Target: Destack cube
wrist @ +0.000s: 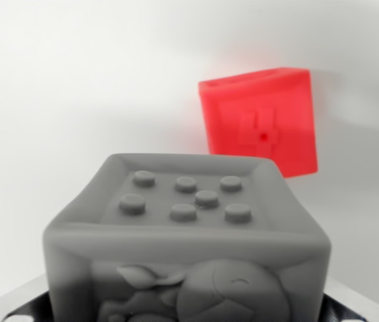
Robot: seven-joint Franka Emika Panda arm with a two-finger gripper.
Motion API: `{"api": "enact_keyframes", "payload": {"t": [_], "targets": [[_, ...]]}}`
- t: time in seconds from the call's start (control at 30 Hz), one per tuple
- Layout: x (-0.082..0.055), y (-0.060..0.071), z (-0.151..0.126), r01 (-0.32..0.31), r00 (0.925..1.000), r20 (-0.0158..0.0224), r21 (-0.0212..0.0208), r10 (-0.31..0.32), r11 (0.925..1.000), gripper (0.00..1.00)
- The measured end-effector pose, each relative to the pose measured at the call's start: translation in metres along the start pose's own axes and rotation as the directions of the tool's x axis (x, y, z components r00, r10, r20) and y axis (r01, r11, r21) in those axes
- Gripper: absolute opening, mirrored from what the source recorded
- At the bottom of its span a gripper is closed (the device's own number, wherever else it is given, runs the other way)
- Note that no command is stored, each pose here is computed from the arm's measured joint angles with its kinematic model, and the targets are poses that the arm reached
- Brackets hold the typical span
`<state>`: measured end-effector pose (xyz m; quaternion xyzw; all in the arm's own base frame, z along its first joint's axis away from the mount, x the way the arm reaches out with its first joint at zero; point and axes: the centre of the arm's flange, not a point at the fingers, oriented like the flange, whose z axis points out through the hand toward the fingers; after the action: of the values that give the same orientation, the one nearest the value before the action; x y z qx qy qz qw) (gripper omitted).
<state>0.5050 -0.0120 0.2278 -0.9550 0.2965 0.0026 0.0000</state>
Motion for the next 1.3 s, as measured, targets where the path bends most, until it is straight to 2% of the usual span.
{"api": "enact_keyframes", "payload": {"t": [0.27, 0.57, 0.93, 1.3], "targets": [[-0.014, -0.001, 0.004, -0.064, 0.9980, -0.0002, 0.0000, 0.064, 0.9980, 0.00], [-0.031, -0.003, 0.010, -0.135, 0.9909, 0.0003, -0.0007, 0.135, 0.9909, 0.00], [-0.052, -0.005, 0.017, -0.224, 0.9746, 0.0000, -0.0007, 0.224, 0.9746, 0.00], [-0.073, -0.008, 0.024, -0.313, 0.9497, -0.0004, -0.0008, 0.313, 0.9497, 0.00]]}}
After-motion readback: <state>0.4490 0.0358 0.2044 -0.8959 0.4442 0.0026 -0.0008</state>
